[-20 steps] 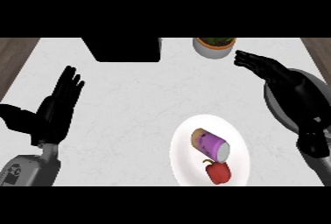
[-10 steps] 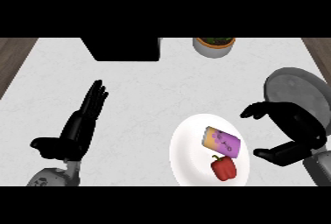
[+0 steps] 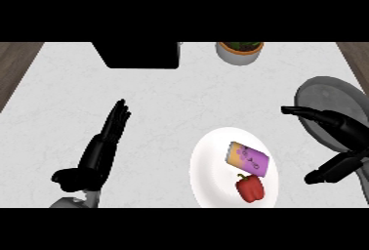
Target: Pick the bell pepper from the plate and place it in the pan
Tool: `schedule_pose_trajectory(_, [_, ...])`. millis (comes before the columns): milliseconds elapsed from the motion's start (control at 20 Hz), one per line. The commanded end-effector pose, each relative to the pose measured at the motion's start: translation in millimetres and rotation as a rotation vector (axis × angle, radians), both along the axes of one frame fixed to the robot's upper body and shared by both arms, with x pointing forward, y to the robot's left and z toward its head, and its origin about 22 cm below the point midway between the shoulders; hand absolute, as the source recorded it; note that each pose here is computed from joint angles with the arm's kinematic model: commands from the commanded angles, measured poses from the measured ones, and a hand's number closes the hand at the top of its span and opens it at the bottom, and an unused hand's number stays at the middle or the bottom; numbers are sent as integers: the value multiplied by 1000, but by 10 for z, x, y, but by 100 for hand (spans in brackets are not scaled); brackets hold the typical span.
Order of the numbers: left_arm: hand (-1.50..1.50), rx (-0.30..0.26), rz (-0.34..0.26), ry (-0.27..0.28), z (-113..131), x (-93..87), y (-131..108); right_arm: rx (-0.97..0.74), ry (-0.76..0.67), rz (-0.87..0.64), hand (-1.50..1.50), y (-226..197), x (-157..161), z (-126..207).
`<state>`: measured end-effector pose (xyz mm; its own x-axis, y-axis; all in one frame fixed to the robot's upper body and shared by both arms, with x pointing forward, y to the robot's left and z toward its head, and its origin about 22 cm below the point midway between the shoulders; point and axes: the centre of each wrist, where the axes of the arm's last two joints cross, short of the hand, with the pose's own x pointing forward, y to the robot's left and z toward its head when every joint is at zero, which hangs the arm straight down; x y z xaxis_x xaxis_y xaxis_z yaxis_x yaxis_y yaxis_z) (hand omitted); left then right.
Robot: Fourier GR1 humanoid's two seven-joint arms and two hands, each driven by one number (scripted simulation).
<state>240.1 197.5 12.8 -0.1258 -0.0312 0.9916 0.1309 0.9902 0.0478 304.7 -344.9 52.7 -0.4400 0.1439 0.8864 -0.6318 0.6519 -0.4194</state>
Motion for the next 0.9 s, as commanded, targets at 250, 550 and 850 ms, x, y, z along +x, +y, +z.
schedule_pose_trajectory(250, [0,11,1,-8,-82,52,-92,-316,-92,235,-150,498,128,422])
schedule_pose_trajectory(550, [0,17,33,-11,-12,96,154,-610,-175,351,-150,937,-97,191])
schedule_pose_trajectory(850, [0,-1,6,-8,-48,89,32,-780,-245,381,-150,1252,-297,-148])
